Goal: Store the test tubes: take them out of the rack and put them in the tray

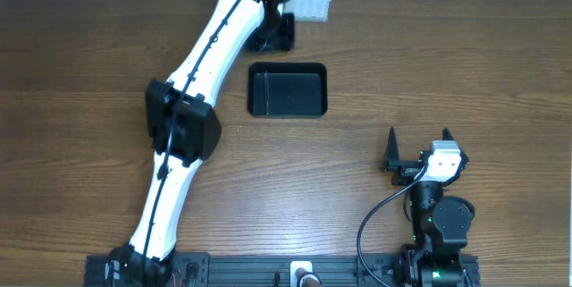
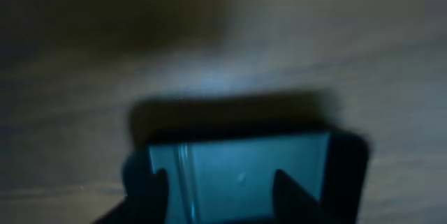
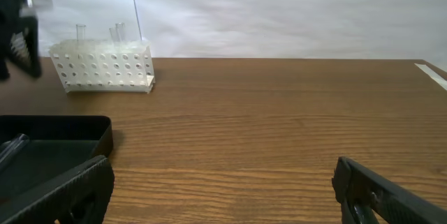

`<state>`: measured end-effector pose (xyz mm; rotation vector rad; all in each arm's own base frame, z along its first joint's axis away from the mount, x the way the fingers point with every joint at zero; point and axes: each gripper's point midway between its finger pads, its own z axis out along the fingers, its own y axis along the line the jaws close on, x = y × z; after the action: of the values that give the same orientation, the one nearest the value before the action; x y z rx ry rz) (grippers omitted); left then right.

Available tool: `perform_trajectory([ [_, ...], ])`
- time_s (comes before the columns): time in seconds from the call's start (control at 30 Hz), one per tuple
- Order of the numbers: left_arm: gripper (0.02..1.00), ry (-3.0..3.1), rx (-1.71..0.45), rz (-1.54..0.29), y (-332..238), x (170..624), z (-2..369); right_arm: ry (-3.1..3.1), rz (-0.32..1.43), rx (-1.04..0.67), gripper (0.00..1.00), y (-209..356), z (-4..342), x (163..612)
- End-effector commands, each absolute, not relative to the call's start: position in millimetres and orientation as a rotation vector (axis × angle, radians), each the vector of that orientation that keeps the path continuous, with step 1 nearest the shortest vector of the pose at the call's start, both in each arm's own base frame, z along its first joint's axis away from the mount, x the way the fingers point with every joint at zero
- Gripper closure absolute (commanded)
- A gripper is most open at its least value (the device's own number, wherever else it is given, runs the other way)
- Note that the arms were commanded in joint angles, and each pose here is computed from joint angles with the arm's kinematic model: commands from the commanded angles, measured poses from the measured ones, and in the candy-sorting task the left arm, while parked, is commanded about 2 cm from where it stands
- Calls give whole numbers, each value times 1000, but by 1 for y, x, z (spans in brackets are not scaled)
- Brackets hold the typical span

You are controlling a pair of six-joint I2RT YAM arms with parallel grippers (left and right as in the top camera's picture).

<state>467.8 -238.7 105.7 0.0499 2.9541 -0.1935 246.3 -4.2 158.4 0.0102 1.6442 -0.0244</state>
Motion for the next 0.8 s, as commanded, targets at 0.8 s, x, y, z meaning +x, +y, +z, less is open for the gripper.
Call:
perform_trajectory([
  [0.8, 242, 2283, 122, -100, -227, 629, 156, 1646, -22, -3, 9, -3, 156, 246],
])
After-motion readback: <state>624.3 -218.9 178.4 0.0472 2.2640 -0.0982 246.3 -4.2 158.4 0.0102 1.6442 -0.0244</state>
